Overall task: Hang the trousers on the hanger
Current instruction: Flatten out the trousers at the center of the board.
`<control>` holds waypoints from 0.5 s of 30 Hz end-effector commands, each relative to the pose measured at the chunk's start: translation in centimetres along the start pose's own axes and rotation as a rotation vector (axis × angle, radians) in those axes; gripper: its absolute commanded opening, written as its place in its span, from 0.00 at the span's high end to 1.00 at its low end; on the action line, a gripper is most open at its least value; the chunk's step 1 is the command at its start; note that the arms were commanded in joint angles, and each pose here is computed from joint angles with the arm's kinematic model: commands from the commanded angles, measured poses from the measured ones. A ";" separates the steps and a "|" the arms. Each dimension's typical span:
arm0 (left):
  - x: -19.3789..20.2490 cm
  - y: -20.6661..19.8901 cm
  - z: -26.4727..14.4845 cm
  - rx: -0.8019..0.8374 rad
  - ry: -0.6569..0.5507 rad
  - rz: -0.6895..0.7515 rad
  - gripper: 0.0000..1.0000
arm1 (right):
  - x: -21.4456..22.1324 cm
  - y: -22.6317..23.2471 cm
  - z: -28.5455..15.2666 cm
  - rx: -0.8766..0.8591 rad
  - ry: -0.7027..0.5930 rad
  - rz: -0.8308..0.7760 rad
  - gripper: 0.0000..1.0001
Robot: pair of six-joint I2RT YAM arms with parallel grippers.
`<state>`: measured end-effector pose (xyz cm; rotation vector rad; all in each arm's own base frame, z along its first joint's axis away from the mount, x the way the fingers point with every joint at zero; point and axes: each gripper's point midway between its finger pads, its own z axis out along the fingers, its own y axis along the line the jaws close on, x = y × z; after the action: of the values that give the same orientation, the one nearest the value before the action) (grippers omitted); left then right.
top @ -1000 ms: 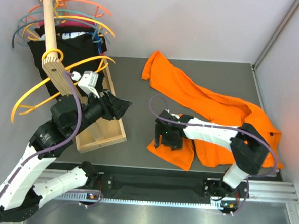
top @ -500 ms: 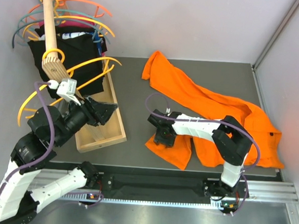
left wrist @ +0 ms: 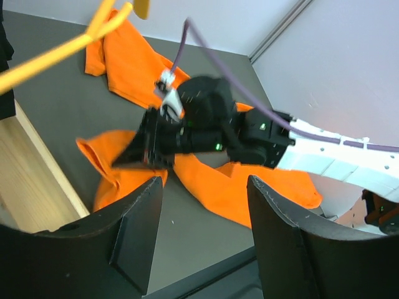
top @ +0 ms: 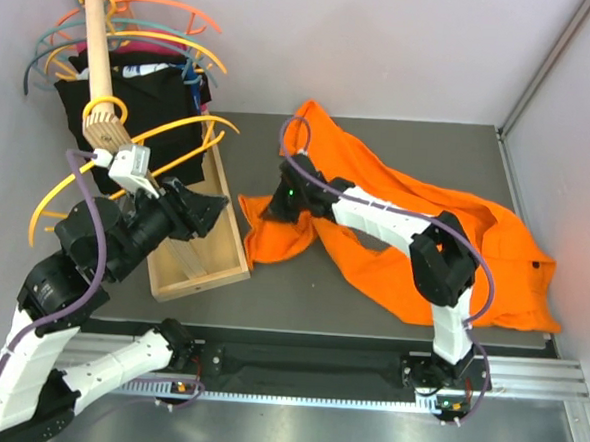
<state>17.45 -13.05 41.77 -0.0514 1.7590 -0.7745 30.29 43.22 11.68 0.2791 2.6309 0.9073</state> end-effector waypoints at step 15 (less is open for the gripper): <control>-2.3 -1.2 2.4 -0.046 0.000 0.047 0.39 | -4.2 24.6 -2.2 -0.775 0.171 0.277 1.00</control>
<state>18.80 -13.76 43.15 -0.0474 1.7897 -0.7310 37.59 57.22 22.79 0.4266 2.3265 1.7388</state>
